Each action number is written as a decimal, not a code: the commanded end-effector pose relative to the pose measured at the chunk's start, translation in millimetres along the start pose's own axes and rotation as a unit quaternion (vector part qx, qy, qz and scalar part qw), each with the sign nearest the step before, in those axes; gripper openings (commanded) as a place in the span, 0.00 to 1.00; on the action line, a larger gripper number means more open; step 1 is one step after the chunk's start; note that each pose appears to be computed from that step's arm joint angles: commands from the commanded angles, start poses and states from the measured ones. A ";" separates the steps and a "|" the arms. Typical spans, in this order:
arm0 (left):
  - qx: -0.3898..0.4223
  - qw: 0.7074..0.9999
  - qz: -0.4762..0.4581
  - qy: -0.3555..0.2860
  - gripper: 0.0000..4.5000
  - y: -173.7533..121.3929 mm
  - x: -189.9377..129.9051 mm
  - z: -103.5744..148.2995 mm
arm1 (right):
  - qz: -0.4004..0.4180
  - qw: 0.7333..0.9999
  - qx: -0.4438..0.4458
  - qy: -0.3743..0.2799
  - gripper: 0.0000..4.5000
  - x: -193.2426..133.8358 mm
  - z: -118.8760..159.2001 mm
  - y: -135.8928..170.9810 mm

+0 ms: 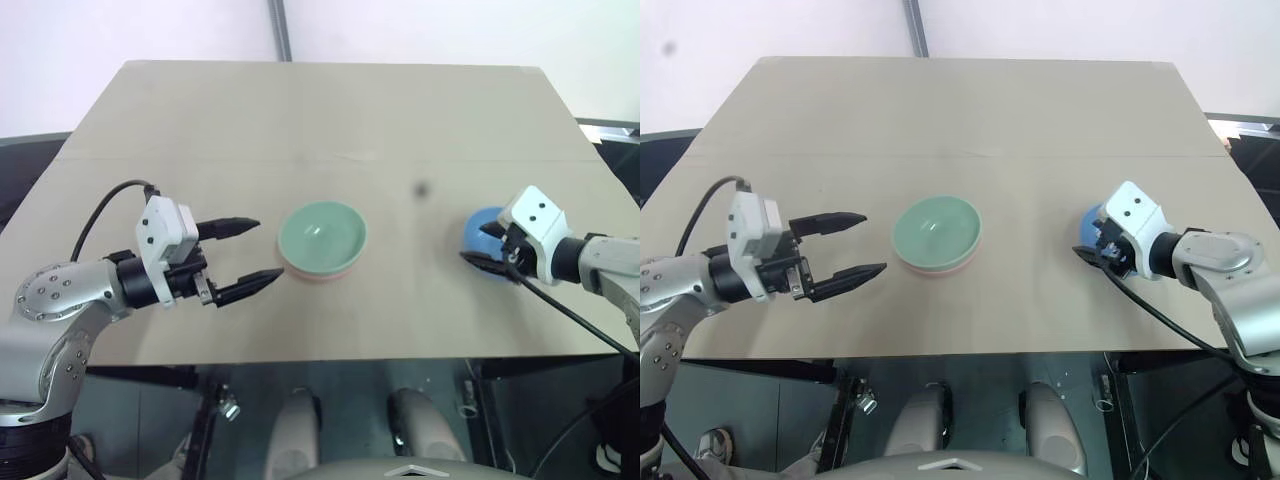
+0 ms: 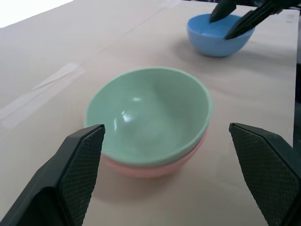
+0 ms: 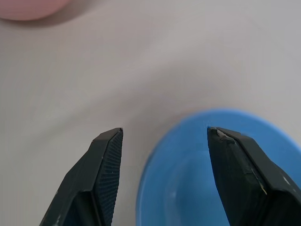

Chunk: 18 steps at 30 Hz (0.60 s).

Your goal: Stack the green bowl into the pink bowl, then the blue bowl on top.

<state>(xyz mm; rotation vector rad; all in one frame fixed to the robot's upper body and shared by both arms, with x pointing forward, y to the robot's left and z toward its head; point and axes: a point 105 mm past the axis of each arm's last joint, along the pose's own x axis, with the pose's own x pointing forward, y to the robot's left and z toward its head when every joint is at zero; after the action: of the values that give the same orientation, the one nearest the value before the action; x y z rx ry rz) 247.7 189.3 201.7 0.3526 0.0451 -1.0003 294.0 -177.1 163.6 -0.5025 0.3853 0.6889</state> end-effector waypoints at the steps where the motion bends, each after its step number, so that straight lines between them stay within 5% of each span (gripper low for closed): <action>1: 0.031 0.999 -0.032 0.006 1.00 -5.4 -2.5 7.5 | -0.007 1.000 0.014 0.009 0.64 2.4 -5.4 -0.6; 8: 0.027 0.990 -0.136 0.016 1.00 -27.3 -12.9 13.7 | -0.006 0.999 0.025 0.028 0.01 7.7 -14.1 -4.8; 14: 0.015 0.979 -0.201 0.019 1.00 -37.0 -18.9 20.2 | -0.007 1.000 0.004 0.020 0.01 10.4 -12.4 -8.3; 18: 0.018 0.979 -0.201 0.021 1.00 -34.2 -20.3 20.5 | 0.064 0.993 -0.058 -0.079 0.01 10.5 27.0 17.7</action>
<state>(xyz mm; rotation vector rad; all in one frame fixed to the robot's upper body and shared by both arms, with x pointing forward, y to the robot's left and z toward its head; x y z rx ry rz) 206.5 180.9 209.2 0.3915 0.1635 -1.3964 300.1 -163.4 152.7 -0.4960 0.3531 0.7921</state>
